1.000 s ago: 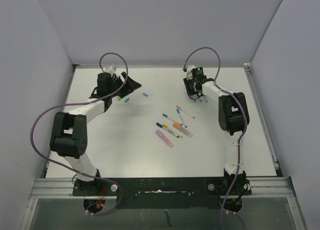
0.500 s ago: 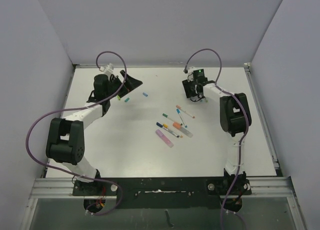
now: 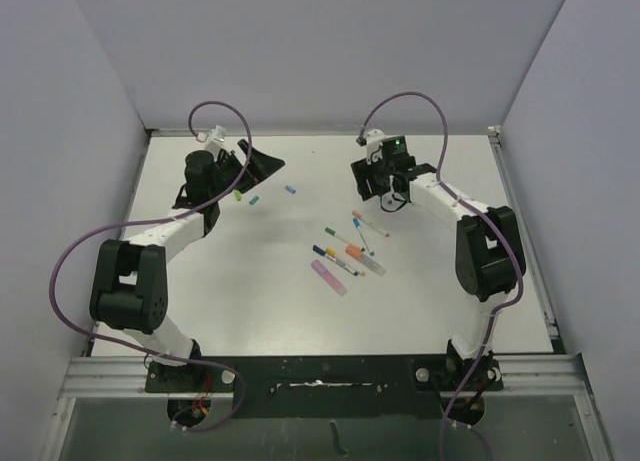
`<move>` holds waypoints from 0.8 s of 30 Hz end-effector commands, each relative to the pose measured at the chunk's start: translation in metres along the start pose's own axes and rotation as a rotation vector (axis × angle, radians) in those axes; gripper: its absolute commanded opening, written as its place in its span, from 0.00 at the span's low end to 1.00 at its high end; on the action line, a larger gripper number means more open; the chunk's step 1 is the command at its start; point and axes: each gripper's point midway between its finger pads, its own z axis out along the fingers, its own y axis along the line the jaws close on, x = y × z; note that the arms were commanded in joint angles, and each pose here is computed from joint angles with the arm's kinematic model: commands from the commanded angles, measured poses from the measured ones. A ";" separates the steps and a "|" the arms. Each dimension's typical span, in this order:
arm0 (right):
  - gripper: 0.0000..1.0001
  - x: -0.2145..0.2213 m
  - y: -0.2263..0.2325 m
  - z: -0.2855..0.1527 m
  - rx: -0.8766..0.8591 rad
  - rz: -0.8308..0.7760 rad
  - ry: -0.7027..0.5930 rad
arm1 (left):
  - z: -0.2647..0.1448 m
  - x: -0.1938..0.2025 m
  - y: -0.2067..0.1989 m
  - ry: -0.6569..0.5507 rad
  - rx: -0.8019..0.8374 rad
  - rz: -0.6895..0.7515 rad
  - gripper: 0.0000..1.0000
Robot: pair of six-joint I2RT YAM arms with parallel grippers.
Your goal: Open the pen caps
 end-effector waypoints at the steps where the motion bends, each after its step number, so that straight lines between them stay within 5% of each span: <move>1: 0.60 0.019 0.026 -0.010 -0.044 -0.020 0.073 | -0.008 -0.020 -0.032 -0.051 0.101 0.046 0.98; 24: 0.55 0.076 0.032 0.003 -0.028 -0.026 0.230 | -0.008 -0.018 -0.029 -0.039 0.094 0.042 0.98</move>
